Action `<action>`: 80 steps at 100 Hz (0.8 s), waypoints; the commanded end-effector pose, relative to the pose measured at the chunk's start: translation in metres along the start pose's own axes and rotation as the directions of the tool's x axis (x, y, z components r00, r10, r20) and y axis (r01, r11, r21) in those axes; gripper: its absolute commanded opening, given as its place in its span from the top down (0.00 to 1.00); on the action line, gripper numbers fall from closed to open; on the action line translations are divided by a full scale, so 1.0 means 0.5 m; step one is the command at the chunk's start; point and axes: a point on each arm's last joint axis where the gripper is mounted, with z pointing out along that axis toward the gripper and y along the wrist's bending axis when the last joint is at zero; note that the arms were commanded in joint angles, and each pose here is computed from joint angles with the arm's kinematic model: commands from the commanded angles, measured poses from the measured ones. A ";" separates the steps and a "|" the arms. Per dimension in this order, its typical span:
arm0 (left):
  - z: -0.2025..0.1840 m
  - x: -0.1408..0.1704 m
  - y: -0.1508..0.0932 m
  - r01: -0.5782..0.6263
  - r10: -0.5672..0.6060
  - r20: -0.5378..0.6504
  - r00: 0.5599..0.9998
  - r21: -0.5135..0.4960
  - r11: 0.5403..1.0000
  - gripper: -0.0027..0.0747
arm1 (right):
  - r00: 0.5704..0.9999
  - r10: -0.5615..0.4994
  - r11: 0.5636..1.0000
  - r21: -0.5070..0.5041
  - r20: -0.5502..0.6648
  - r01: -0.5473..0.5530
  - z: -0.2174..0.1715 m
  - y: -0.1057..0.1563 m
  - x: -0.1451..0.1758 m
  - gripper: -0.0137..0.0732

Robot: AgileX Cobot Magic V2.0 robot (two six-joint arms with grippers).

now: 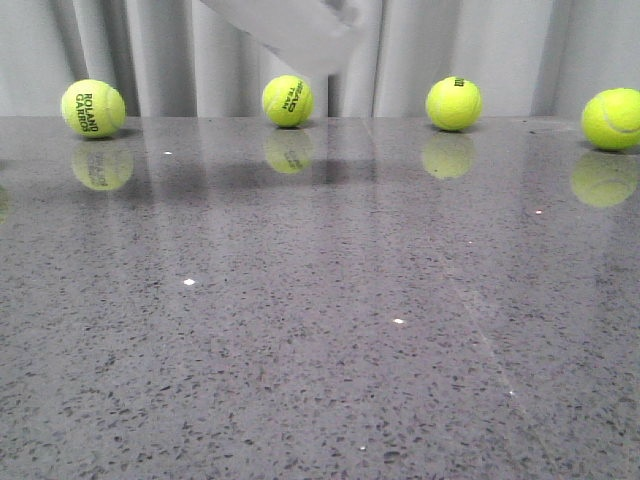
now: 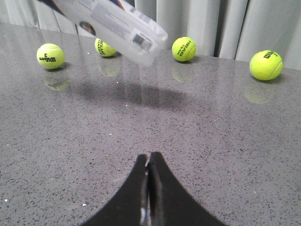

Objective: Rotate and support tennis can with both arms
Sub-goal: 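Grasp the can with the left gripper and lift it up, then tilt the can upright with the left gripper and lower it onto the table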

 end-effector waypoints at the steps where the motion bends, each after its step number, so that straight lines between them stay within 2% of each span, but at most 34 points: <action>1: -0.064 -0.013 -0.067 -0.051 0.052 0.018 0.998 -0.068 0.996 0.99 | 0.995 -0.017 1.000 -0.004 0.103 0.017 -0.004 0.003 -0.030 0.92; 13: -0.066 -0.004 -0.085 -0.102 0.098 -0.029 0.995 -0.182 0.978 0.99 | 0.995 -0.017 1.000 -0.004 0.103 0.017 -0.004 0.003 -0.030 0.92; 25: -0.049 0.007 -0.107 -0.166 0.148 -0.091 0.985 -0.249 0.954 0.99 | 0.995 -0.017 1.000 -0.004 0.103 0.017 -0.004 0.003 -0.030 0.92; 40: -0.008 0.031 -0.125 -0.199 0.165 -0.166 0.972 -0.219 0.955 0.99 | 0.995 -0.017 1.000 -0.004 0.103 0.017 -0.004 0.003 -0.030 0.92; 57: 0.028 0.063 -0.111 -0.234 0.166 -0.266 0.950 -0.249 0.940 0.99 | 0.995 -0.017 1.000 -0.004 0.103 0.017 -0.004 0.003 -0.030 0.92; 80: 0.034 0.068 -0.107 -0.232 0.160 -0.279 0.947 -0.248 0.940 0.99 | 0.995 -0.017 1.000 -0.004 0.103 0.017 -0.004 0.003 -0.030 0.92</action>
